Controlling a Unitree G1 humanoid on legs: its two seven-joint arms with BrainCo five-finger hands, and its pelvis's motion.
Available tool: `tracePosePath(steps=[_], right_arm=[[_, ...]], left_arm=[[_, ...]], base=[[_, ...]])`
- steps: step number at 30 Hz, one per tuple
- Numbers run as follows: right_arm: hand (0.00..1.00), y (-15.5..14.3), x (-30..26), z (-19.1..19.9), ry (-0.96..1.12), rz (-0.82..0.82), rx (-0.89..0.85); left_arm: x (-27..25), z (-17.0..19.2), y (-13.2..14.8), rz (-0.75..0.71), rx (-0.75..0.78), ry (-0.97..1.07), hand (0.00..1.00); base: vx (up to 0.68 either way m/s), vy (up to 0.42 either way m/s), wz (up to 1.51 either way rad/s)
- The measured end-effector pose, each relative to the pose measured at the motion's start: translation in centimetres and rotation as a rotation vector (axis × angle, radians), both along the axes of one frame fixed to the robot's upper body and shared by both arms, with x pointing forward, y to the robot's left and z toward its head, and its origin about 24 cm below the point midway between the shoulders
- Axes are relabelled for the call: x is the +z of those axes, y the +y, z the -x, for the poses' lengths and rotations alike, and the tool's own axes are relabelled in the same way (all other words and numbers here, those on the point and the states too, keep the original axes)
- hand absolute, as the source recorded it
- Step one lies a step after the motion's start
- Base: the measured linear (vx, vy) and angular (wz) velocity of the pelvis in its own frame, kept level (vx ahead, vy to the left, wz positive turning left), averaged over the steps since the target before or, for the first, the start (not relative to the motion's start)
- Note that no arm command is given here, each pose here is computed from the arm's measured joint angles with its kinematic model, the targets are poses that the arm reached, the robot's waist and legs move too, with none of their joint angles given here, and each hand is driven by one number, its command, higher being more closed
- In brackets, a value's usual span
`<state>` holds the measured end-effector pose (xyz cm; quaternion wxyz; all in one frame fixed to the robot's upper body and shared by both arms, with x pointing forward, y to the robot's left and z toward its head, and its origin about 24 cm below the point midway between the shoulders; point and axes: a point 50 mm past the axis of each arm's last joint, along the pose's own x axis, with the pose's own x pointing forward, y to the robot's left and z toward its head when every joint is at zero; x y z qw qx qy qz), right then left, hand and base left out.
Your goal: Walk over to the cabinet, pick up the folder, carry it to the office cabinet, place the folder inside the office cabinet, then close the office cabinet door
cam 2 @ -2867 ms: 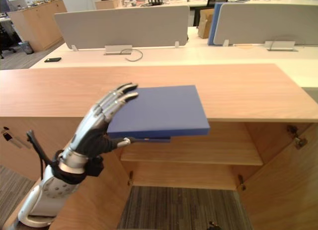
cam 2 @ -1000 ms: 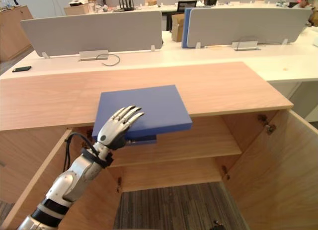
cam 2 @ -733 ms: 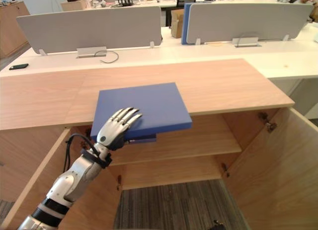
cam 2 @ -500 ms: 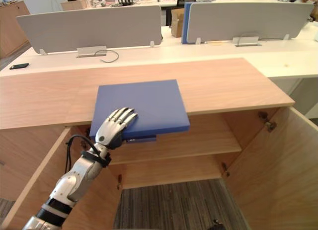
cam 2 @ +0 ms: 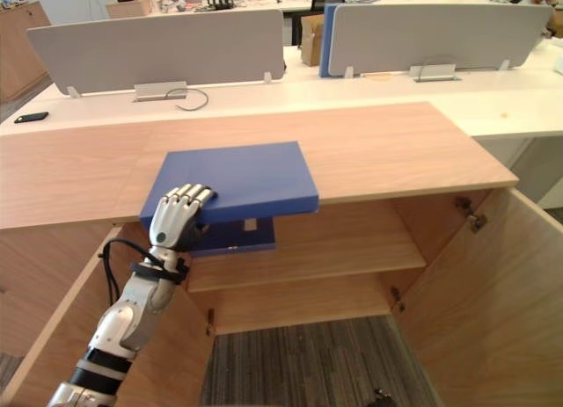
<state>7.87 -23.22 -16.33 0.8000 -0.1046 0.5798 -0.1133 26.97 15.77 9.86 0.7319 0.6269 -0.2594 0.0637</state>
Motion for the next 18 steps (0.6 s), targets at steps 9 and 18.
tracePosePath(steps=[9, 18], right_arm=[[0.00, 0.1, 0.0, 0.1, -0.004, 0.007, -0.029], [0.00, 1.7, 0.7, -1.5, -0.161, -0.023, -0.061]], left_arm=[[0.4, 0.3, -0.2, 0.092, 0.006, -0.026, 1.00], [2.6, 5.1, -1.8, 0.737, -0.195, -0.060, 1.00]], base=[[0.00, 0.000, 0.00], [0.00, 0.000, -0.02]])
